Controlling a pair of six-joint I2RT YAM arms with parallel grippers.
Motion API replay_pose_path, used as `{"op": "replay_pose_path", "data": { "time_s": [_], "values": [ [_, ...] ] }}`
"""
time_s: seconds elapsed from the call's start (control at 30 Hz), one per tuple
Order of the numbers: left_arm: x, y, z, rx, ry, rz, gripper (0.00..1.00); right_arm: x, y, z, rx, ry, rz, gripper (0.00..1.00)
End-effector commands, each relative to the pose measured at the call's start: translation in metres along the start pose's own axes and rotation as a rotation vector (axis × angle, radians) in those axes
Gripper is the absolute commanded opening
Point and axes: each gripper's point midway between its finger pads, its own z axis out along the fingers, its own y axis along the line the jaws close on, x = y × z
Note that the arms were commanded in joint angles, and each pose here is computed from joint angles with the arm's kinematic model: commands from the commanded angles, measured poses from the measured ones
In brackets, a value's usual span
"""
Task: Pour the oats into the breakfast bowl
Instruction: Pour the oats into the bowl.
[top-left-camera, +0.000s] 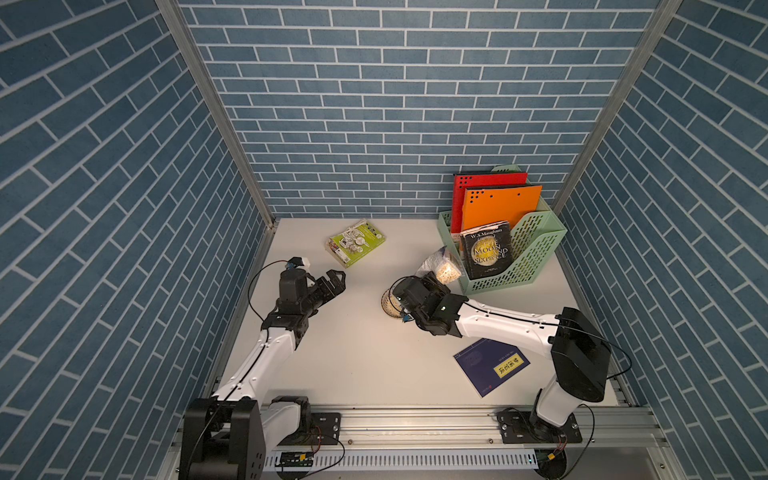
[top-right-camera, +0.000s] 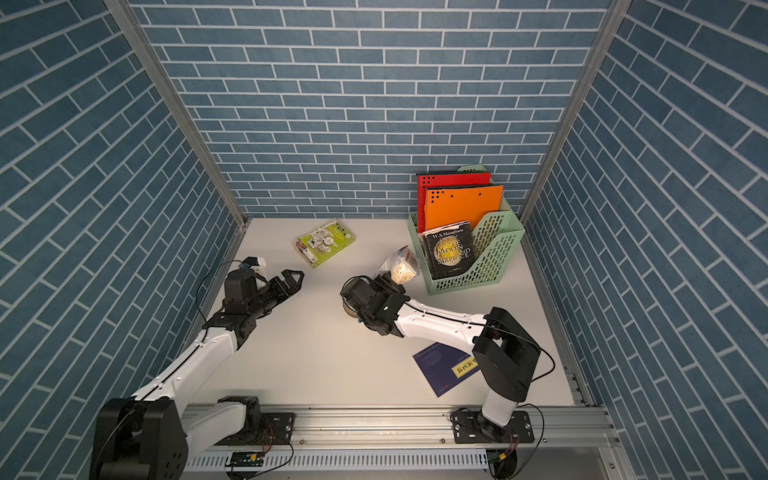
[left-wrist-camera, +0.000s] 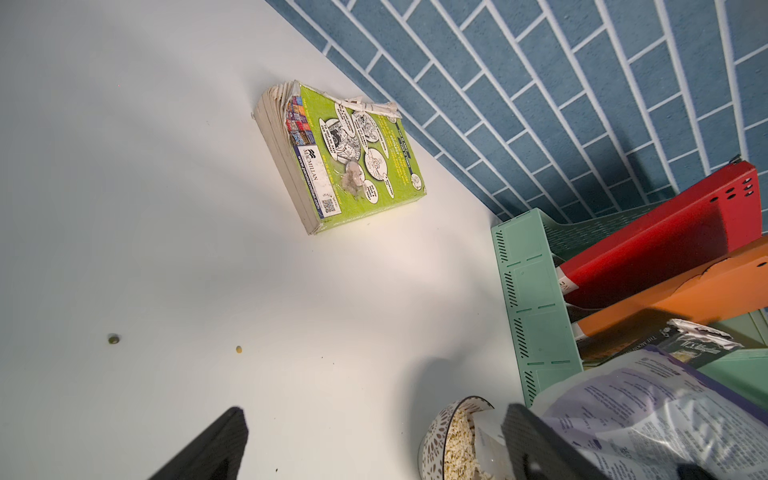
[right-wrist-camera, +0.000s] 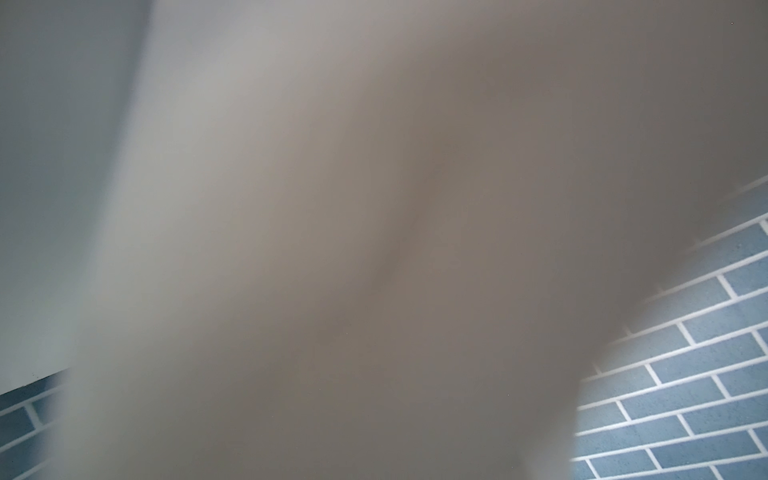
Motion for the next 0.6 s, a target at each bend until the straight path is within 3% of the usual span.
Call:
{"op": "replay_pose_path", "data": {
  "time_s": [0.0,0.57],
  "values": [
    [-0.012,-0.008,-0.004,0.014,-0.029,0.02,0.99,0.04,-0.024,-0.01,0.06,0.096,0.079,0.0],
    [-0.01,-0.005,-0.005,0.007,-0.025,0.022,0.99,0.045,-0.029,-0.011,0.088,0.121,0.065,0.0]
  ]
}}
